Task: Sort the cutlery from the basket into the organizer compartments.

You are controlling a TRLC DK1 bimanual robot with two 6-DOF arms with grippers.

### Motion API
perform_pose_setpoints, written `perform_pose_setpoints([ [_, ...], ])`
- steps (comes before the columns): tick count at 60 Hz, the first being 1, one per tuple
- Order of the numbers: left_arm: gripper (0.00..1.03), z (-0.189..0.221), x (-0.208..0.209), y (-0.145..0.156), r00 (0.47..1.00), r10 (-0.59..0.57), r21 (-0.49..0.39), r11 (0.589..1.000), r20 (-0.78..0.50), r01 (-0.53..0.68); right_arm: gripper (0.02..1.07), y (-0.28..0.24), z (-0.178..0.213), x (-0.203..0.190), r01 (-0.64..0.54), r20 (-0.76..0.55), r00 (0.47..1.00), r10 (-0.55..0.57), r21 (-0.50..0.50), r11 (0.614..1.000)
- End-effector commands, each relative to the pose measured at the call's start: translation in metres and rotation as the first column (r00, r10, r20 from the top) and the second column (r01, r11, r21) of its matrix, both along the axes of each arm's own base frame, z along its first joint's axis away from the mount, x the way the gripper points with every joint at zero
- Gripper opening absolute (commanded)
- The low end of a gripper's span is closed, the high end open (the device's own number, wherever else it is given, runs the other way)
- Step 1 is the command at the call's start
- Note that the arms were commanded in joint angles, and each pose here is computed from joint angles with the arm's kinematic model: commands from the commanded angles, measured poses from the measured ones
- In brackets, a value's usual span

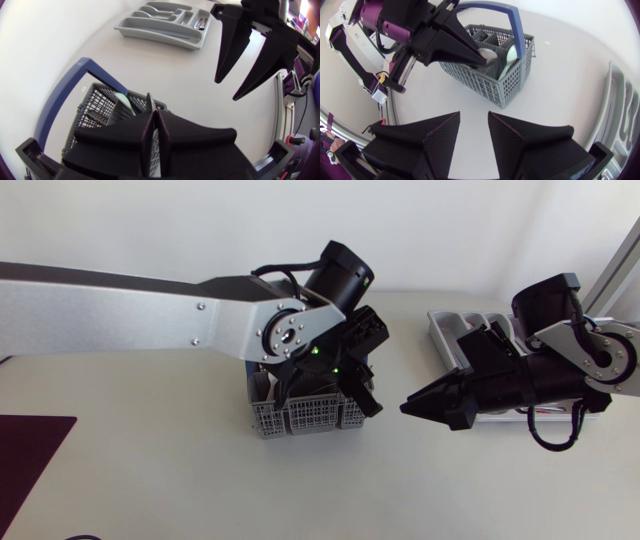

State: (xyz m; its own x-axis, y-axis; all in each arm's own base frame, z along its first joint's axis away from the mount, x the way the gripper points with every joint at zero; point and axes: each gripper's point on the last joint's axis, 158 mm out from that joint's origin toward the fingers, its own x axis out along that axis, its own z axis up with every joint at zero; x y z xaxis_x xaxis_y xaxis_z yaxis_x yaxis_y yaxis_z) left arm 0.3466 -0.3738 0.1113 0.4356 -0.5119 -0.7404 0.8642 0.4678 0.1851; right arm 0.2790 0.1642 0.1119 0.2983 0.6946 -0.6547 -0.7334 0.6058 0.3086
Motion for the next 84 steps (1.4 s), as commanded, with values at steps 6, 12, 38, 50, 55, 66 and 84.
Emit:
perform_pose_setpoints([
  [6, 0.04, 0.043, 0.009, 0.013, 0.998, 0.055, -0.131, 0.990, 0.015, -0.052, 0.46, 0.004, -0.007, -0.011, -0.029, -0.014, 0.999, 0.029, -0.005, 1.000],
  [12, 0.04, 0.064, 0.012, 0.021, 0.997, 0.075, -0.219, 0.973, -0.007, -0.075, 0.46, 0.007, -0.005, -0.011, -0.035, -0.012, 0.999, 0.034, -0.003, 0.999],
  [38, 0.04, 0.182, 0.013, 0.062, 0.994, 0.085, -0.582, 0.805, -0.074, -0.112, 0.46, 0.023, 0.014, -0.014, -0.064, 0.030, 0.998, 0.064, 0.010, 0.998],
  [50, 0.04, 0.217, -0.004, 0.066, 0.995, 0.049, -0.642, 0.761, -0.087, -0.093, 0.54, 0.031, 0.047, -0.016, -0.082, 0.125, 0.989, 0.077, 0.035, 0.996],
  [55, 0.04, 0.217, -0.013, 0.062, 0.990, -0.014, -0.659, 0.748, -0.139, -0.082, 0.58, 0.036, 0.065, -0.018, -0.098, 0.174, 0.981, 0.088, 0.048, 0.994],
  [66, 0.04, 0.205, -0.022, 0.052, 0.973, -0.091, -0.663, 0.744, -0.213, -0.075, 0.61, 0.045, 0.089, -0.014, -0.104, 0.247, 0.966, 0.080, 0.086, 0.991],
  [84, 0.04, 0.199, -0.039, 0.023, 0.922, -0.219, -0.686, 0.725, -0.321, -0.067, 0.62, 0.068, 0.114, 0.003, -0.135, 0.327, 0.941, 0.084, 0.138, 0.981],
])
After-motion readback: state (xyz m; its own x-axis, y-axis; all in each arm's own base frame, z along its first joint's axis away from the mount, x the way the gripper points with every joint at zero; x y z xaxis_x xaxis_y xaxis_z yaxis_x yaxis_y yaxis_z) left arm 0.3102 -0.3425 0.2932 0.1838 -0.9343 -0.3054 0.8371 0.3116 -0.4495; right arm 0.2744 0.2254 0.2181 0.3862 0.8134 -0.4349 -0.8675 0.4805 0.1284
